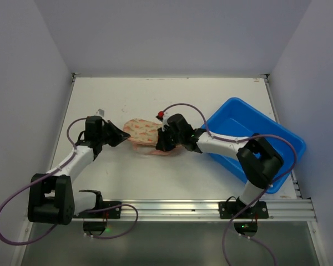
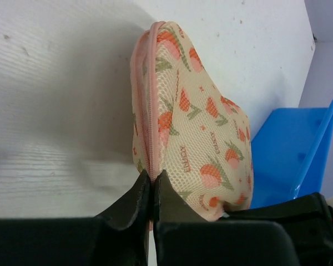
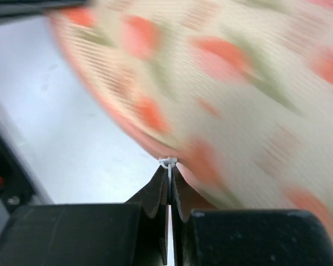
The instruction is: Unzip the laundry bag and remove the bra
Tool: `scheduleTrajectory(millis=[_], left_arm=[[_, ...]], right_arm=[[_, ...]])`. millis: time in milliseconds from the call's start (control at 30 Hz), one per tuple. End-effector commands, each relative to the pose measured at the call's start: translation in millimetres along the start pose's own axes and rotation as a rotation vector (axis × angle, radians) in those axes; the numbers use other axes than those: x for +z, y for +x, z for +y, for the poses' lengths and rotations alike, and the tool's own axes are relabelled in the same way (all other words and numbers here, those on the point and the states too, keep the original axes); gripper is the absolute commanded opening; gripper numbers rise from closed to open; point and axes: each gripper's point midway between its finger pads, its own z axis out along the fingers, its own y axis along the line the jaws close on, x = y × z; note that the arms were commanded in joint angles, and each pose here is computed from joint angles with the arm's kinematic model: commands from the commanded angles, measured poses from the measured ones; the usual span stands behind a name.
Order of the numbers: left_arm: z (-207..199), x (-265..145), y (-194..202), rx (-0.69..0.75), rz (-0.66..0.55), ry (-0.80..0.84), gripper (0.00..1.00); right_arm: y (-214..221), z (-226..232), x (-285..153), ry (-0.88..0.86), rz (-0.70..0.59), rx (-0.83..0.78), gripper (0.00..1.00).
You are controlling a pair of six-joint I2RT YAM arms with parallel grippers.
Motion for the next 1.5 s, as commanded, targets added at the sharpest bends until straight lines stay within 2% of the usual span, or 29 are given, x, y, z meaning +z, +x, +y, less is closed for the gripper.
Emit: scheduleTrajectory(millis=[0, 133, 267, 300, 333, 400, 433, 467, 567, 600, 633, 667, 767, 833, 867, 933, 967, 1067, 1133, 1233, 1333, 1367, 1433, 1467], left_arm=[[-1.1, -3.9, -26.2, 0.070, -0.038, -0.011, 0.00], [4.8, 1.8, -36.2, 0.098, -0.023, -0.042, 0.00], [4.2, 13.6, -56.1, 0.134, -0.041, -0.067, 0.00], [-6.7, 16.8, -70.3, 0.162, -0.064, -0.053, 0.00], [-1.8, 28.0, -73.0, 0.160, -0.042, -0.070, 0.00], [-26.8, 37.5, -92.8, 0.199, -0.037, -0.013, 0.12], [-23.4, 50.8, -94.7, 0.190, -0.013, -0.018, 0.17], [-30.1, 55.0, -100.2, 0.191, -0.015, 0.002, 0.34], [-49.2, 65.6, -116.6, 0.187, -0.014, 0.045, 0.69], [-54.6, 65.0, -116.9, 0.181, -0.006, 0.062, 0.91], [-58.1, 62.2, -118.8, 0.182, -0.011, 0.065, 0.98], [-56.3, 59.5, -119.5, 0.178, -0.020, 0.049, 1.00], [-39.6, 42.6, -104.8, 0.173, -0.020, -0.011, 1.00], [-32.0, 20.6, -110.3, 0.151, -0.083, -0.022, 1.00], [-12.6, 18.8, -91.4, 0.126, -0.058, -0.054, 1.00], [-17.7, 5.4, -80.5, 0.102, -0.090, -0.011, 1.00], [-7.0, 5.9, -54.2, 0.047, -0.035, 0.000, 1.00], [-33.8, 2.6, -23.3, 0.052, 0.003, 0.113, 0.98], [-45.8, 2.5, -0.1, 0.080, 0.031, 0.148, 0.97], [-52.0, 3.7, 10.6, 0.094, 0.026, 0.150, 0.94], [-39.3, 9.3, 14.6, 0.088, 0.026, 0.107, 0.83], [-35.4, 11.2, 16.2, 0.085, 0.030, 0.095, 0.72], [-25.9, 15.5, 20.5, 0.076, 0.041, 0.070, 0.57], [-23.7, 16.9, 21.7, 0.075, 0.043, 0.064, 0.43]], right_arm=[[-1.1, -64.3, -49.5, 0.186, -0.024, 0.060, 0.00], [15.9, -99.6, -81.9, 0.329, -0.003, 0.069, 0.00], [17.4, -95.0, -86.4, 0.317, 0.013, 0.071, 0.00], [16.5, -90.3, -84.8, 0.296, 0.016, 0.076, 0.00], [10.4, -82.4, -81.7, 0.267, 0.005, 0.074, 0.00], [8.0, -66.8, -71.7, 0.202, 0.014, 0.080, 0.00], [-3.1, -51.9, -66.1, 0.164, -0.003, 0.060, 0.00], [-6.9, -40.8, -61.3, 0.125, 0.000, 0.060, 0.00], [-25.3, -7.9, -38.9, 0.052, -0.013, 0.025, 0.00], [-23.4, -5.2, -26.3, 0.048, 0.000, 0.019, 0.00], [-38.8, 13.0, -20.7, 0.017, -0.032, -0.006, 0.00], [-42.5, 18.9, -15.2, 0.009, -0.038, -0.013, 0.00], [-54.3, 38.1, 4.4, -0.035, -0.063, -0.035, 0.00], [-58.4, 46.3, 15.2, -0.062, -0.068, -0.028, 0.00], [-59.4, 48.0, 18.5, -0.070, -0.069, -0.025, 0.00], [-60.8, 55.7, 24.3, -0.092, -0.073, -0.029, 0.00], [-56.7, 55.4, 29.4, -0.092, -0.065, -0.028, 0.00], [-48.9, 55.7, 39.6, -0.095, -0.045, -0.030, 0.00], [-47.4, 57.1, 42.9, -0.100, -0.039, -0.030, 0.00], [-42.6, 54.1, 46.8, -0.094, -0.027, -0.026, 0.00], [-42.2, 53.5, 44.7, -0.090, -0.029, -0.024, 0.00], [-41.6, 54.4, 43.1, -0.091, -0.028, -0.025, 0.00], [-39.6, 54.1, 38.3, -0.089, -0.029, -0.028, 0.00], [-39.9, 53.4, 35.9, -0.088, -0.032, -0.030, 0.00]])
